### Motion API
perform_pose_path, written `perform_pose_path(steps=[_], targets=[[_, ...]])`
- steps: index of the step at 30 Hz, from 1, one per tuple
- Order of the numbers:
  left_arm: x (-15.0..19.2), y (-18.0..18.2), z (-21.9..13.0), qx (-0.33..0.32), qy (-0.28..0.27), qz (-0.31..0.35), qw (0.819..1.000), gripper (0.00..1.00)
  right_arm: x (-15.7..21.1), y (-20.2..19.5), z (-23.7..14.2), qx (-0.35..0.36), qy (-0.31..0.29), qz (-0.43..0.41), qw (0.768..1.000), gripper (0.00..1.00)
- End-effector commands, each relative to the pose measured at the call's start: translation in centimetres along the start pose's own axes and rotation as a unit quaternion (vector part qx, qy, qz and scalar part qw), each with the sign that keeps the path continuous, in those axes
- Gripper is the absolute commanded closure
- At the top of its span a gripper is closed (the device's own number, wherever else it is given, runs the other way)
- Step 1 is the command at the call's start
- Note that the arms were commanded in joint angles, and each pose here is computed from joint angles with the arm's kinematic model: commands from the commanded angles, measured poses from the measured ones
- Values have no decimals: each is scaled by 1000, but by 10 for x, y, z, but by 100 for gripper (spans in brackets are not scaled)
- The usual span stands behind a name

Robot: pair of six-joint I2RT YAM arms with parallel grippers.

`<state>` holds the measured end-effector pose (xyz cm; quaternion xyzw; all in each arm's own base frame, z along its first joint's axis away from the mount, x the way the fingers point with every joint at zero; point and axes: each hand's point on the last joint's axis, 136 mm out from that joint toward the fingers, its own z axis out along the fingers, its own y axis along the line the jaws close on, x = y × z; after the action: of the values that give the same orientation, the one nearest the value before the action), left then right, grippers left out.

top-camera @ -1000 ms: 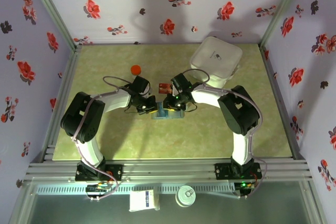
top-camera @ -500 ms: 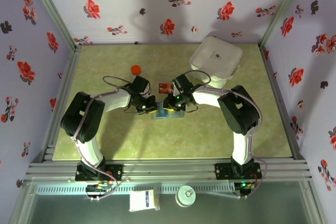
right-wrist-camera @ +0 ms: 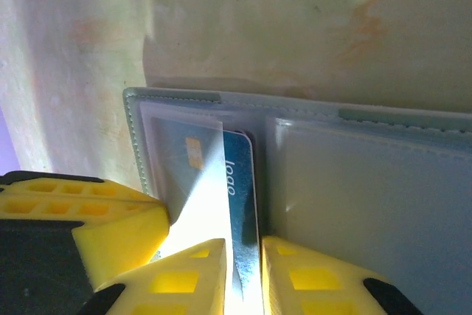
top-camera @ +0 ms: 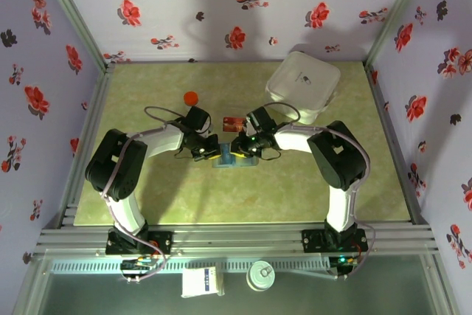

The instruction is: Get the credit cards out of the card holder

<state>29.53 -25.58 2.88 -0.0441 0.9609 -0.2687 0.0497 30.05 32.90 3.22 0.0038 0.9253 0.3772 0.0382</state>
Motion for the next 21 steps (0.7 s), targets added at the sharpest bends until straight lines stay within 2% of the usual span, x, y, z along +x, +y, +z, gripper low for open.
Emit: perform_pose_path(steps=[1, 10, 21], targets=[[-1, 2, 1, -14, 4, 10, 1000, 100, -4, 15, -9, -34, -10, -1, 999, 82], [-1, 1, 1, -14, 4, 9, 1000, 100, -5, 11, -8, -44, -10, 3, 999, 85], [0, 4, 3, -20, 10, 8, 1000, 100, -7, -10, -19, -20, -22, 20, 999, 88]])
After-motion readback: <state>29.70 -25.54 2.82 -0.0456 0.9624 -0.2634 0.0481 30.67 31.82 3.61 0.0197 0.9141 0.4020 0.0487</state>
